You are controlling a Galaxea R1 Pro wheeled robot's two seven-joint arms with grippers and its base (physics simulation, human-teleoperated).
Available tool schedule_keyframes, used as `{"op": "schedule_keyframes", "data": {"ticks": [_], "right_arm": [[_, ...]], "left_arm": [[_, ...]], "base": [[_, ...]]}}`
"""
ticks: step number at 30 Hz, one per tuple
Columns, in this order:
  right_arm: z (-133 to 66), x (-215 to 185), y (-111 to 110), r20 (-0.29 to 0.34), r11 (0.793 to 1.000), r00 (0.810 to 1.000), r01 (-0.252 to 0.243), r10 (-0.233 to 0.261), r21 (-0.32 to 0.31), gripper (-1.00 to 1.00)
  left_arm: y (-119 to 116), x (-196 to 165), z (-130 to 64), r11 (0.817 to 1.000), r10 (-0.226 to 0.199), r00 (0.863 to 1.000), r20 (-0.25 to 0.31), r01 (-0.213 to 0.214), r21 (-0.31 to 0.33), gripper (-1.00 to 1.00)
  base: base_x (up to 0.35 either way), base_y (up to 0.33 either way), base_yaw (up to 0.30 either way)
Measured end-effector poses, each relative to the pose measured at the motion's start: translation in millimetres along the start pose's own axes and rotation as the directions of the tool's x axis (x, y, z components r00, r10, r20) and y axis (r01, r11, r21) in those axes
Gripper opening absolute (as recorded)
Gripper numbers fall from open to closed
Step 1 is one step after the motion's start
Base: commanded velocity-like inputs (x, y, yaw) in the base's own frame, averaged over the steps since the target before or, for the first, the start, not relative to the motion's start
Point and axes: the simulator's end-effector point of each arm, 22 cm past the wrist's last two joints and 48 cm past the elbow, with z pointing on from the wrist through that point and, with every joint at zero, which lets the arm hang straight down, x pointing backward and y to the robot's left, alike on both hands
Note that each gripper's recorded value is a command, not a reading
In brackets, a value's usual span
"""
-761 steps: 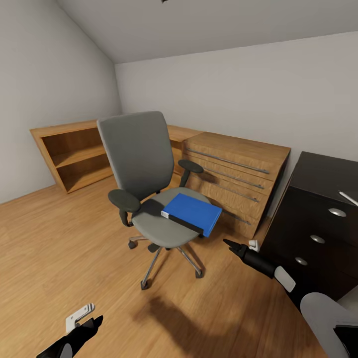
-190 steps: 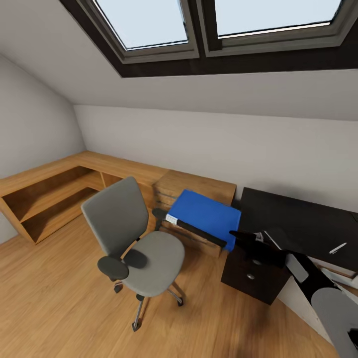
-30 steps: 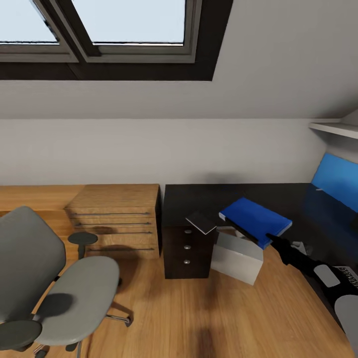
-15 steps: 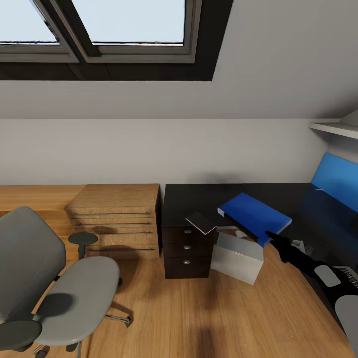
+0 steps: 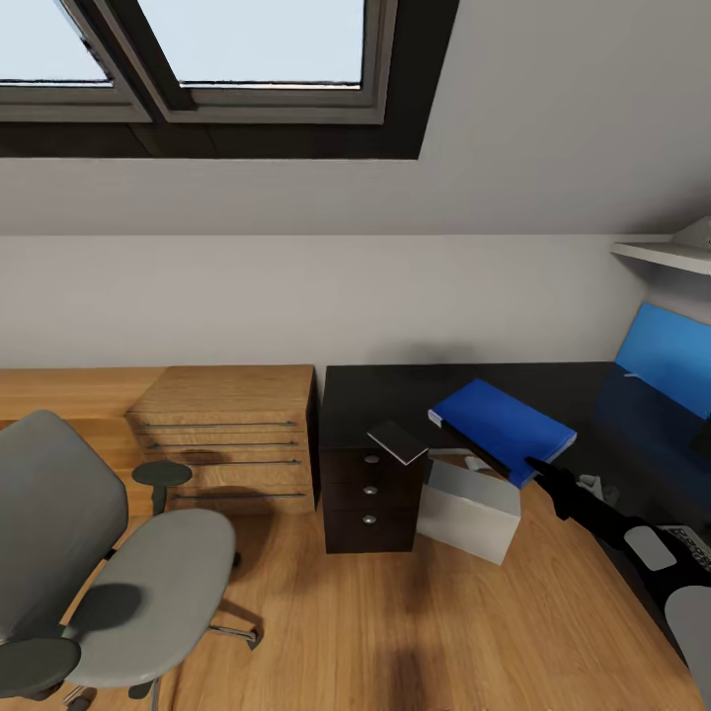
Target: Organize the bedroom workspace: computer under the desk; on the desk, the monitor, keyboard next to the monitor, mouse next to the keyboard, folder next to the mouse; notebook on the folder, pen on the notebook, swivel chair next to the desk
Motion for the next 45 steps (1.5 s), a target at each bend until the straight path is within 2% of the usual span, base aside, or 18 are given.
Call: {"op": "schedule_keyframes", "data": {"ticks": [12,22,45], "right_arm": [[1.4,3.4,-8.2,-0.008,1.000,1.000,-0.007,0.007,0.012,-1.00],[0.5,8.5,-15.7,-0.014,0.999,1.000,-0.025,0.025,0.024,-1.00],[0.4,9.3,-16.5,-0.016,0.999,0.999,-0.028,0.029,0.026,-1.00]], "left_arm": [[2.7,5.0,0.2,1.000,0.004,1.000,-0.011,-0.004,-0.006,1.00],[3.2,5.7,0.2,1.000,0.004,1.000,-0.013,-0.004,-0.008,1.00],[3.4,5.7,0.2,1.000,0.003,1.000,-0.013,-0.003,-0.008,1.00]], "base": [[0.000,0.000,-0.140],[0.000,0.000,-0.018],[0.000,0.000,-0.038]]}}
